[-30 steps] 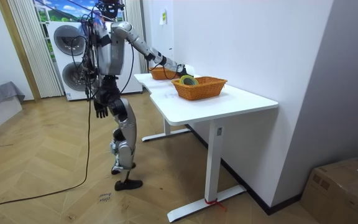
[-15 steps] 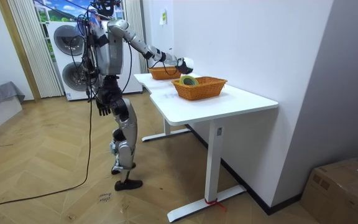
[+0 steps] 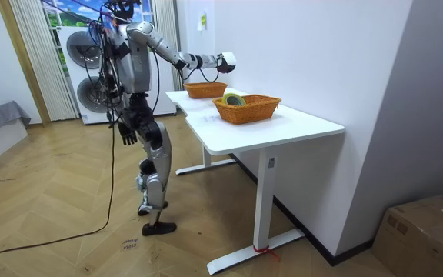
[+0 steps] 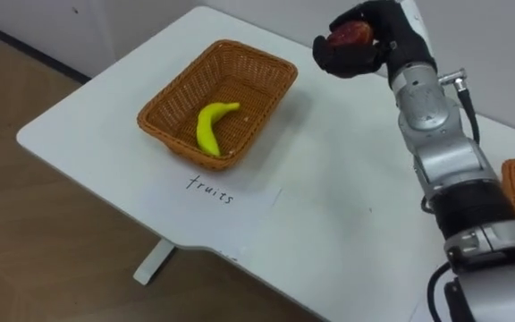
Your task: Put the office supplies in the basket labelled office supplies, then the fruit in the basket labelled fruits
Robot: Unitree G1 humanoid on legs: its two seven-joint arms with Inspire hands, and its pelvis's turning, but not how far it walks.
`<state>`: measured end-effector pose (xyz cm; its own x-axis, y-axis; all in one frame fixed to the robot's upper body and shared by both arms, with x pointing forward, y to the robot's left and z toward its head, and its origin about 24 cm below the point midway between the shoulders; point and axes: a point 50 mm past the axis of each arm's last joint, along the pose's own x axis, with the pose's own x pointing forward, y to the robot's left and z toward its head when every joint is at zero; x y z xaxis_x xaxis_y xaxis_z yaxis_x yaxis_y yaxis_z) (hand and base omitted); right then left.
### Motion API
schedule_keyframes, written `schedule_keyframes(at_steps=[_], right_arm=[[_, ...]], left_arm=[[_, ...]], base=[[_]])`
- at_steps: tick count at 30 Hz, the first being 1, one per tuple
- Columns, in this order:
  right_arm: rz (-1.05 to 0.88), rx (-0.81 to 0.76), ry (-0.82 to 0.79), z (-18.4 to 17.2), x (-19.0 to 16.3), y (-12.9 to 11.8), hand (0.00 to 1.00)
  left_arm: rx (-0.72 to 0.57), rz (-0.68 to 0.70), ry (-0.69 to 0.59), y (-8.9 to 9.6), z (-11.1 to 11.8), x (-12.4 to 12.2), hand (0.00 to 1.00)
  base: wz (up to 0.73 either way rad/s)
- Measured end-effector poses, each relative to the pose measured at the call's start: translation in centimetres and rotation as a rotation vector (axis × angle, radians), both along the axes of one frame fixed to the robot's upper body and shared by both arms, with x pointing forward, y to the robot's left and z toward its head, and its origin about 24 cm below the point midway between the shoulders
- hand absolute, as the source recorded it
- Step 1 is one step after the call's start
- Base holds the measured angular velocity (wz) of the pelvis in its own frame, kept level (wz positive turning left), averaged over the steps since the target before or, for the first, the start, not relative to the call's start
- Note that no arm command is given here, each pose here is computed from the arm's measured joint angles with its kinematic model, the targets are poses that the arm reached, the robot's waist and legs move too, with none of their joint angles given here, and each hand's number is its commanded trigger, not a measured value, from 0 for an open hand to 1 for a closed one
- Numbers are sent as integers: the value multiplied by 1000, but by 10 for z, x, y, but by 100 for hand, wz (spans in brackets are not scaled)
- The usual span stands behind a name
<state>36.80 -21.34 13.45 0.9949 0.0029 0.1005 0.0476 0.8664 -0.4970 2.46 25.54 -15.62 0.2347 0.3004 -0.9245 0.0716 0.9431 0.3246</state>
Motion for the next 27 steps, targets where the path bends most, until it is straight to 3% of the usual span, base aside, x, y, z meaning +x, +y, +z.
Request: schedule_keyframes(at_steps=[9,27], right_arm=[[77,1,-110,25,-4,18,100],[127,-119,-51,11,-4,33,100]], left_arm=[[5,10,32,2,0,-14,0],[-17,7,58,1,-1,-16,0]], base=[[3],[5]])
